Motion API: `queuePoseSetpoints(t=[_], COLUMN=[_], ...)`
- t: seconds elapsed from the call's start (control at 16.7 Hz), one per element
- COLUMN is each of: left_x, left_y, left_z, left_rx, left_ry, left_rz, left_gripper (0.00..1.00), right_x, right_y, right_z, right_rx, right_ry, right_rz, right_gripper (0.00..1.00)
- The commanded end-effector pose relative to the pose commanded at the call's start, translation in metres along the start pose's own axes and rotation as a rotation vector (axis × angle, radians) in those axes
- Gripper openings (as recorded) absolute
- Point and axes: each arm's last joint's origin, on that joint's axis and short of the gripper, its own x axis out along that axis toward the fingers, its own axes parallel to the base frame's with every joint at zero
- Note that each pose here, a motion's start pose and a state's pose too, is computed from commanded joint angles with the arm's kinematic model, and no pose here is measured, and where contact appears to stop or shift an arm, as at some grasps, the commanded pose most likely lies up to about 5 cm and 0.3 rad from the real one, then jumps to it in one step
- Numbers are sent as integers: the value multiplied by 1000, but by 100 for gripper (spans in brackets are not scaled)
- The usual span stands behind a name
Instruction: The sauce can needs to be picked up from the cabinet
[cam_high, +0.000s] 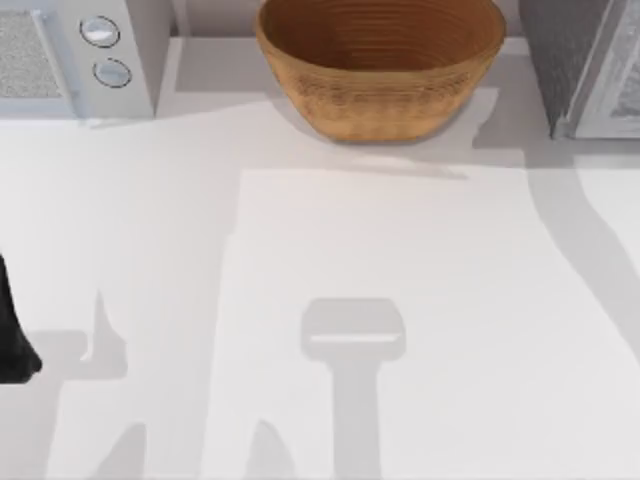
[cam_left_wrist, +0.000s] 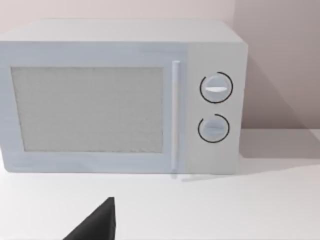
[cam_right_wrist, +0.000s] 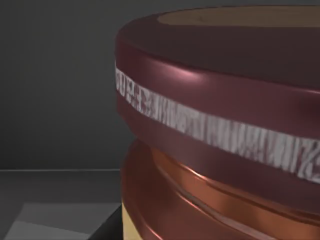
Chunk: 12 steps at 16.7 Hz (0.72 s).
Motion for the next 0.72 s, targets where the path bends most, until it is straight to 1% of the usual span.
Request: queuePoseSetpoints(t=[0.12,0.48,0.72], left_x=[0,0,0], left_y=[0,0,0], left_z=[0,0,0], left_rx=[0,0,0], left_ry=[0,0,0], left_rz=[0,0,0], left_gripper=[100,100,100], right_x=[-13,-15,-32], right_y=[-2,-4,-15], right_z=[2,3,-9], right_rx=[0,4,12], right_ry=[2,-6,-31], right_rz=[0,-1,4], right_gripper=[0,0,0])
